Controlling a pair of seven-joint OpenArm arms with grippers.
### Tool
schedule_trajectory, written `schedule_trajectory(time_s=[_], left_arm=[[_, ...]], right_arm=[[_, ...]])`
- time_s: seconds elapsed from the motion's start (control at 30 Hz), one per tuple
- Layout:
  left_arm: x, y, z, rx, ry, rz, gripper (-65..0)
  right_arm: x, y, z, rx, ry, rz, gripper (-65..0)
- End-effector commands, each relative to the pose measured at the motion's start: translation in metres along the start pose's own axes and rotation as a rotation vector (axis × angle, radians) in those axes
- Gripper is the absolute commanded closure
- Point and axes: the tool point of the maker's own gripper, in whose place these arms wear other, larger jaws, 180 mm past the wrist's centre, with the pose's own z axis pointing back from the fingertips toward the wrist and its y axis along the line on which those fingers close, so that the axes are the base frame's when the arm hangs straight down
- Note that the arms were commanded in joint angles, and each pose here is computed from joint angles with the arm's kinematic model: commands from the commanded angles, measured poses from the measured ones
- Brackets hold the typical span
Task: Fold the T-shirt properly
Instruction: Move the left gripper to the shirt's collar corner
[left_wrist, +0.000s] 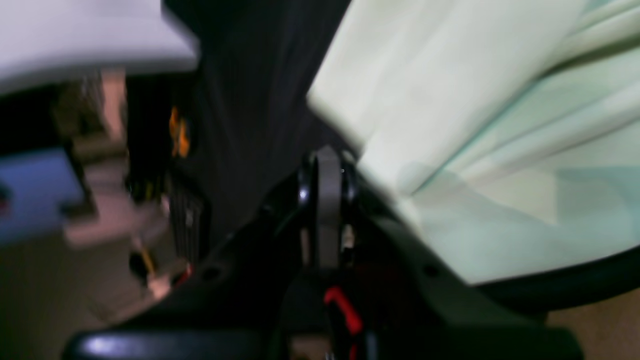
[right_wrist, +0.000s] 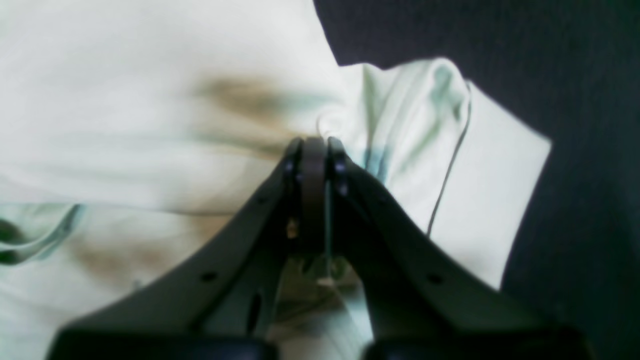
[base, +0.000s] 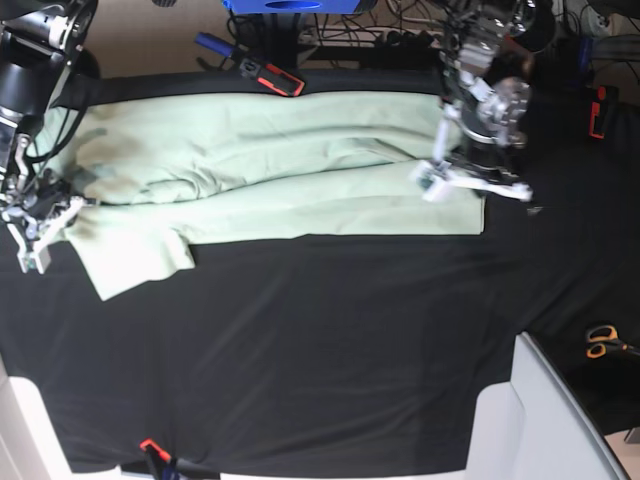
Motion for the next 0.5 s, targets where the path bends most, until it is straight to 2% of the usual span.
schedule_trajectory(time_s=[0.0,0.07,0.17,0.33,0.47], left_arm=[[-0.007,0.014,0.002,0.047,0.016,0.019,0.0],[-0.026,0.017,0.003,0.054,0.065,0.038,0.0],[-0.047,0.012,0.006,0.044,0.116,0.046,0.0],[-0.069,0.003,0.011,0.023,0.165,0.042,0.0],[-0.075,-0.003,0.014,0.01,0.178,0.038,0.0]], right_arm=[[0.001,-0.018,0.009,-0.049,0.022,0.008,-8.6],[0.01,-0.025,0.016,-0.07,-0.005,0.005,-16.1],[0.014,-0.028,0.024,-0.086,-0.013,0.023,-22.5],[0.037,-0.031,0.04,-0.12,-0.058,0.057,-22.8],[0.063,-0.017,0.038,-0.104,-0.089,0.113,-22.9]])
